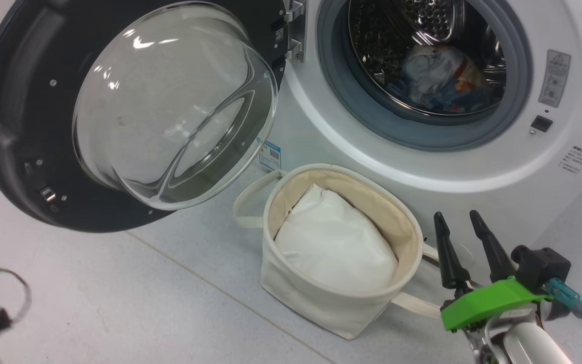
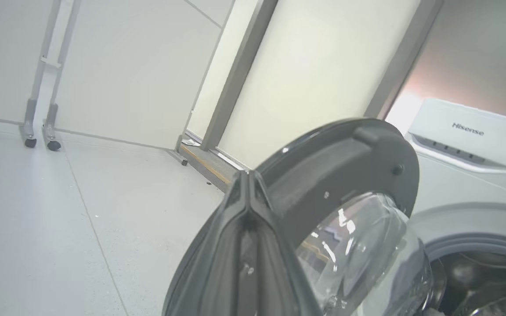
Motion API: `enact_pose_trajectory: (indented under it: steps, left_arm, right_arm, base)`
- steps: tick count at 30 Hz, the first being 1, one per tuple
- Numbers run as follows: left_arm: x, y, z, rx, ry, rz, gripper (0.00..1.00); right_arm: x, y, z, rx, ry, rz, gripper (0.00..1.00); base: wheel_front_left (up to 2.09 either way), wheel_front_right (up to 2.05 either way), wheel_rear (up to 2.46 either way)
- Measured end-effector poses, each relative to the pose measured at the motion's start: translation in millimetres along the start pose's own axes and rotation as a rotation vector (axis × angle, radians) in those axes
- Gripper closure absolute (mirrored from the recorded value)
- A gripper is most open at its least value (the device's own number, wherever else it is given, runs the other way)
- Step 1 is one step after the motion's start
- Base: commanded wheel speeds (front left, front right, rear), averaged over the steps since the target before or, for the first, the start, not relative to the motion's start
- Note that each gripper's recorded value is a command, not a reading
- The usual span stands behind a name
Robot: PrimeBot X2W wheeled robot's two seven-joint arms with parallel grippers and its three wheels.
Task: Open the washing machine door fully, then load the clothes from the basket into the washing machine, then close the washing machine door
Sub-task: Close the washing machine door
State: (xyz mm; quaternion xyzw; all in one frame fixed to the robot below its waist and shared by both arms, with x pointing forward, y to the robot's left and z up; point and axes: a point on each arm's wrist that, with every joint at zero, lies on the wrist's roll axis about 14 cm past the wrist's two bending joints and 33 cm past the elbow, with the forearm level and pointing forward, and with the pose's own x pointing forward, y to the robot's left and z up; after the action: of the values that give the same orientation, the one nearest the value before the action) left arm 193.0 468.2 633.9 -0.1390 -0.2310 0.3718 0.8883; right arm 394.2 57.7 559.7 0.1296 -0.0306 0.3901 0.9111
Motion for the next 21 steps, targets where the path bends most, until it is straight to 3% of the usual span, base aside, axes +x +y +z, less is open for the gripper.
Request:
enact_pose_trajectory:
  steps: [4, 11, 17, 21]
  left_arm:
    - [24, 17, 29, -0.103, -0.035, 0.061, 1.00]
    - [47, 57, 2, -0.381, 0.134, 0.280, 1.00]
    - [64, 60, -20, -0.563, 0.246, 0.329, 1.00]
    - [72, 41, -49, -0.669, 0.352, 0.306, 1.00]
  right_arm:
    - [-2, -4, 2, -0.013, -0.002, -0.009, 0.00]
    - [-8, -18, 11, -0.044, -0.021, -0.038, 0.00]
    - [-23, -35, 4, -0.056, 0.002, -0.083, 0.00]
    - [-32, -57, 5, -0.077, 0.008, -0.125, 0.00]
  base:
    - [0.00, 0.00, 0.00]
    - [0.00, 0.00, 0.00]
    - [0.00, 0.00, 0.00]
    - [0.00, 0.00, 0.00]
